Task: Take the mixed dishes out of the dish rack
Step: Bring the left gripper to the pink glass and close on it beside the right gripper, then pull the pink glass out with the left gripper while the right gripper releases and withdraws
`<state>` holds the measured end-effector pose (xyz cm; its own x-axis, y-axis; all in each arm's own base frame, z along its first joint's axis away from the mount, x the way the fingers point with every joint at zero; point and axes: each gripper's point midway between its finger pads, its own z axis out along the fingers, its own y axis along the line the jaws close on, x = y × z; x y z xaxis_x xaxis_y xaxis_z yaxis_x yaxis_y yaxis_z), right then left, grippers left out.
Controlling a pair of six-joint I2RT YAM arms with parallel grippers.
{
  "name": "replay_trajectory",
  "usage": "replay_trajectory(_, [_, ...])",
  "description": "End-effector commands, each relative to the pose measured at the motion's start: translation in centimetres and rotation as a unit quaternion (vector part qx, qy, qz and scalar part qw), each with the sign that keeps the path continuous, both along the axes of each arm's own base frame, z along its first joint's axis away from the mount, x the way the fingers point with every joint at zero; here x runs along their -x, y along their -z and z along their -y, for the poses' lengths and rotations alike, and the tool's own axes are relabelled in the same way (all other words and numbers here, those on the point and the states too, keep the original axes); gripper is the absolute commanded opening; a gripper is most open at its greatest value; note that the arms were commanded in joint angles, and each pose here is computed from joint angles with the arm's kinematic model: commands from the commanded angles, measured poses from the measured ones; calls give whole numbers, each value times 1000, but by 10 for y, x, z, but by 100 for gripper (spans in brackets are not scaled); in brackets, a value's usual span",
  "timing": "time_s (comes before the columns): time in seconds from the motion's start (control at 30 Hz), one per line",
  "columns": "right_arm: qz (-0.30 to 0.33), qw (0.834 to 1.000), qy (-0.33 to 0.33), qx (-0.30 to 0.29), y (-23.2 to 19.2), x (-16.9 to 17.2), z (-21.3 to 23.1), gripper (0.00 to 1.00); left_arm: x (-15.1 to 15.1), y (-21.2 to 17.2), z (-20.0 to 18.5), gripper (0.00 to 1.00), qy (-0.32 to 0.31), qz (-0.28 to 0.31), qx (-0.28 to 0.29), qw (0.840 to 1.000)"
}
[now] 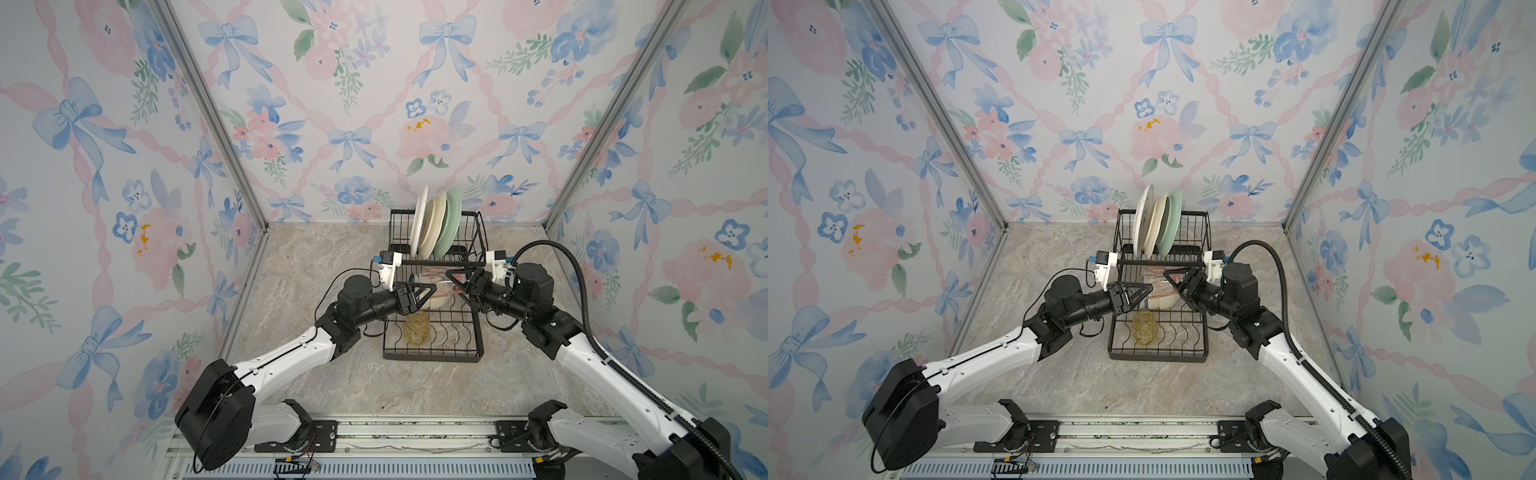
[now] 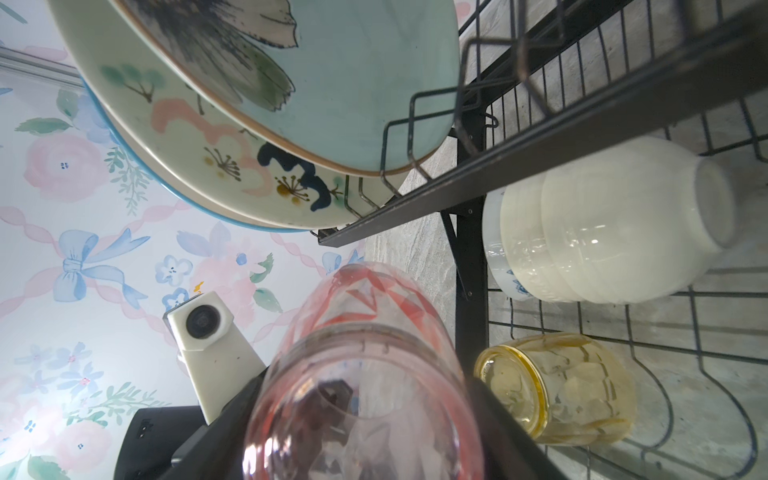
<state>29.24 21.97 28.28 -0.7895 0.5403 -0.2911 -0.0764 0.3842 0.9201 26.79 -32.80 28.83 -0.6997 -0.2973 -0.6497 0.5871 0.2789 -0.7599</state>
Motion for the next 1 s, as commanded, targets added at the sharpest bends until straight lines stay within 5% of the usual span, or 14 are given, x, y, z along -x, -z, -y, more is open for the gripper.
replay_trajectory(0.0, [22, 999, -11, -23, -16, 5, -3, 46, 9, -25, 12, 56, 39, 25, 43, 998])
replay_trajectory(0.5, [19, 999, -23, -31, -17, 15, -11, 47, 5, -18, 19, 35, -4, 68, 17, 998])
replay_trajectory(0.67, [18, 999, -27, -32, -16, 18, -14, 47, 0, -11, 18, 11, -16, 66, 9, 998])
replay_trajectory(0.97, [16, 999, -23, -26, -12, 19, -13, 53, 0, -7, 13, 0, -27, 66, 1, 997])
